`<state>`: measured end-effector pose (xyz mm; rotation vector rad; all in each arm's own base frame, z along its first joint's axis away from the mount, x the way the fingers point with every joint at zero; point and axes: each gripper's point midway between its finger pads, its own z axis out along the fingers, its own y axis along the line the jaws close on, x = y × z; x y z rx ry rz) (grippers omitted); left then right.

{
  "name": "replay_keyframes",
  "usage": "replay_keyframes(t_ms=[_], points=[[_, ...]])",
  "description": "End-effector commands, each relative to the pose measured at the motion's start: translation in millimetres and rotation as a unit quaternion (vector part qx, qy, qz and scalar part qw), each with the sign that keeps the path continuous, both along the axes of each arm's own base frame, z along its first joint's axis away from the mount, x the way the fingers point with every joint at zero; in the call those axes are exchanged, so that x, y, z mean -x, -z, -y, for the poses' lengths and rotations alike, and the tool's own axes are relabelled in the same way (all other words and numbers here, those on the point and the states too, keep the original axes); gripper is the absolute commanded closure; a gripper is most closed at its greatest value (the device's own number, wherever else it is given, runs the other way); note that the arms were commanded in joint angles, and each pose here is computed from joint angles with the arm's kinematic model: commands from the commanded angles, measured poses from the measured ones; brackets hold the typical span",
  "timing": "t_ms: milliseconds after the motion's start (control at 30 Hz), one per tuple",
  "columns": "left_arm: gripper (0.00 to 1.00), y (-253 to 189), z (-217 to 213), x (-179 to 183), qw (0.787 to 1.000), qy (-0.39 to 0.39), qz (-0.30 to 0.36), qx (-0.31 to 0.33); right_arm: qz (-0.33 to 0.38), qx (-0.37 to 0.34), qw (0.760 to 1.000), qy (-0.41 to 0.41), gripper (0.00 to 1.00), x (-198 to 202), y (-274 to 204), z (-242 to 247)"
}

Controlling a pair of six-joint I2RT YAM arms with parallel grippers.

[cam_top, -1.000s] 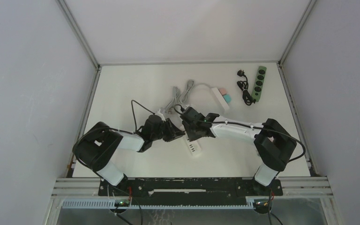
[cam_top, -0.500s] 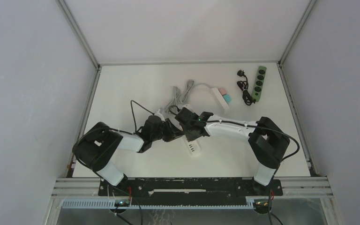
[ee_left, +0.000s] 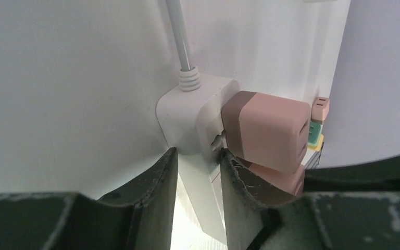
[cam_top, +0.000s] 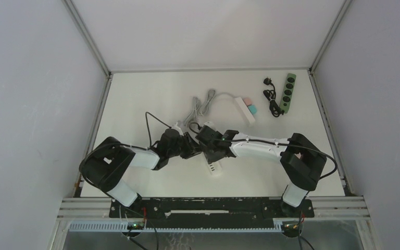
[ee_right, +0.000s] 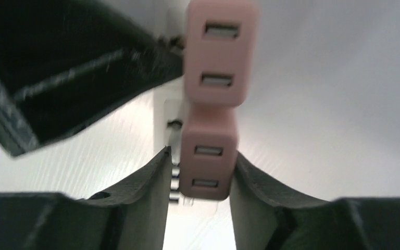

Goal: Insert the plug
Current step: Insert the plug into the socket.

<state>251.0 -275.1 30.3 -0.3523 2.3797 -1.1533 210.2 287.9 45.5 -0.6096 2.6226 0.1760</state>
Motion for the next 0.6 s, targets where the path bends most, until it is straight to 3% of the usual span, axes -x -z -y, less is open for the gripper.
replay_keyframes(t_ms=[0,300,567], points=[[0.58,-4.9,-6.1,2.0,1.000,-0.005,0.011,-0.010,-0.022,-0.020,0.999,-0.018,0.46,28.1,-7.9,-8.4],[0.48,-23.0,-19.2,0.5,0.998,-0.018,0.040,-0.036,0.018,-0.050,0.999,-0.003,0.24,26.0,-28.8,-6.9],[0.33,-63.8,-62.9,-6.9,0.984,-0.075,0.105,-0.118,0.019,-0.045,0.999,0.006,0.18,37.1,-21.3,2.2]])
